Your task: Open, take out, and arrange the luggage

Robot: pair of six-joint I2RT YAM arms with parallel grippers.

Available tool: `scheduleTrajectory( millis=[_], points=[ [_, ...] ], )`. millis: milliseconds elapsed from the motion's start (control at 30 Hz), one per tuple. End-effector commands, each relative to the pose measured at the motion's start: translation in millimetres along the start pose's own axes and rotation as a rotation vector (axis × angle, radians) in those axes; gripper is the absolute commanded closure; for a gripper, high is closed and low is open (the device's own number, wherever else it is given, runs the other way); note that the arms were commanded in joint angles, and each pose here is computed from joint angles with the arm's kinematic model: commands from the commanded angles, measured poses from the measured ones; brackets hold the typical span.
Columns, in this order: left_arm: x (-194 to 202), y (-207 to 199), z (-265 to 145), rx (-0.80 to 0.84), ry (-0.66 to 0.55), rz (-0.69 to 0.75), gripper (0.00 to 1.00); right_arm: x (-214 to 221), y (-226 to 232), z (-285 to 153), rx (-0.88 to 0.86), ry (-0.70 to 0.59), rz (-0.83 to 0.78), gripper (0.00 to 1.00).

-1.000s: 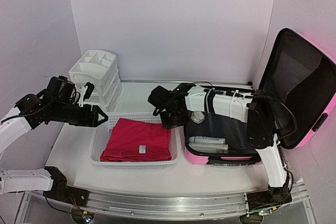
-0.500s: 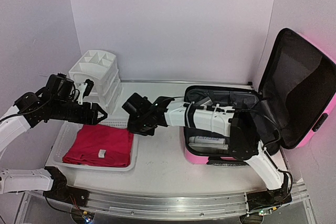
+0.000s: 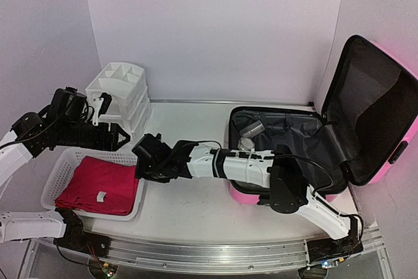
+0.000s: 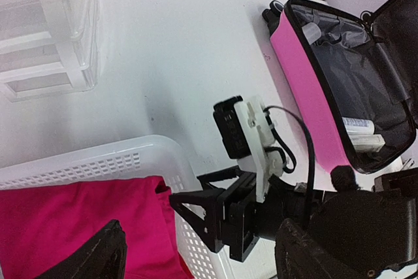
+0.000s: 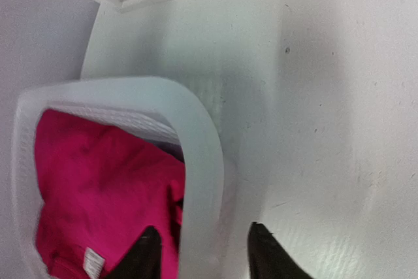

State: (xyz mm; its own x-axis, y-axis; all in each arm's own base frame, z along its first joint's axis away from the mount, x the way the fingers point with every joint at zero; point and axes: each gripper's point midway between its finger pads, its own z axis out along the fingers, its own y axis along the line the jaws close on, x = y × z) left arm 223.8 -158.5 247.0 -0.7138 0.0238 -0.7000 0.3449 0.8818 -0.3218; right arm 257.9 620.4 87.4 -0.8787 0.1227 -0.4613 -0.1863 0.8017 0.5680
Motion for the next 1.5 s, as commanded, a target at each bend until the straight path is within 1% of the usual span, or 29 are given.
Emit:
scheduleTrajectory(
  millis=[0, 67, 100, 133, 167, 200, 233, 300, 367, 467, 567, 667, 733, 800, 900, 1000, 1167, 1233, 1333, 1433, 1467],
  points=[
    [-44, -3, -16, -0.05, -0.109, 0.036, 0.2, -46, 27, -77, -0.075, -0.046, -0.207, 0.37],
    [-64, 3, -22, -0.114, -0.151, 0.037, 0.15, -56, 15, -104, -0.062, -0.045, -0.311, 0.24],
    [-73, 8, -23, -0.159, -0.168, 0.039, 0.13, -60, 8, -119, -0.06, -0.039, -0.365, 0.2],
    [-84, 14, -25, -0.209, -0.19, 0.036, 0.1, -57, -9, -130, -0.03, -0.023, -0.411, 0.15],
    [-95, 24, -26, -0.277, -0.209, 0.027, 0.07, -56, -23, -142, -0.008, -0.014, -0.45, 0.1],
    [-106, 34, -28, -0.346, -0.23, 0.011, 0.02, -57, -31, -158, -0.002, -0.016, -0.499, 0.07],
    [-118, 45, -29, -0.406, -0.25, -0.012, 0.01, -56, -44, -169, 0.022, -0.015, -0.528, 0.03],
    [-138, 69, -20, -0.478, -0.254, -0.096, 0.01, -58, -65, -195, 0.062, -0.041, -0.561, 0.02],
    [-156, 88, -11, -0.479, -0.257, -0.205, 0.01, -66, -76, -211, 0.082, -0.07, -0.57, 0.02],
    [-179, 103, 3, -0.511, -0.276, -0.299, 0.01, -76, -77, -230, 0.076, -0.098, -0.583, 0.02],
    [-198, 111, 13, -0.511, -0.287, -0.368, 0.01, -76, -80, -237, 0.069, -0.097, -0.574, 0.02],
    [-208, 119, 18, -0.528, -0.311, -0.444, 0.01, -64, -72, -223, 0.024, -0.034, -0.53, 0.02],
    [-208, 123, 21, -0.535, -0.318, -0.493, 0.02, -43, -47, -201, -0.089, 0.06, -0.494, 0.02],
    [-206, 125, 29, -0.529, -0.301, -0.514, 0.02, -22, -19, -182, -0.238, 0.134, -0.414, 0.02],
    [-201, 122, 31, -0.508, -0.276, -0.493, 0.03, -3, 6, -145, -0.351, 0.194, -0.226, 0.02],
    [-192, 119, 29, -0.501, -0.243, -0.42, 0.03, 9, 15, -111, -0.365, 0.243, -0.131, 0.02],
    [-162, 117, 17, -0.494, -0.194, -0.349, 0.03, 24, 25, -71, -0.35, 0.258, -0.083, 0.02],
    [-151, 115, 11, -0.49, -0.186, -0.334, 0.03, 31, 37, -58, -0.382, 0.288, -0.046, 0.06],
    [-141, 116, -2, -0.499, -0.196, -0.31, 0.04, 48, 77, -51, -0.478, 0.31, -0.073, 0.09],
    [-136, 118, -12, -0.527, -0.204, -0.271, 0.04, 58, 116, -51, -0.58, 0.267, -0.132, 0.09],
    [-136, 119, -15, -0.536, -0.208, -0.262, 0.04, 58, 120, -48, -0.584, 0.251, -0.126, 0.09]
  ],
)
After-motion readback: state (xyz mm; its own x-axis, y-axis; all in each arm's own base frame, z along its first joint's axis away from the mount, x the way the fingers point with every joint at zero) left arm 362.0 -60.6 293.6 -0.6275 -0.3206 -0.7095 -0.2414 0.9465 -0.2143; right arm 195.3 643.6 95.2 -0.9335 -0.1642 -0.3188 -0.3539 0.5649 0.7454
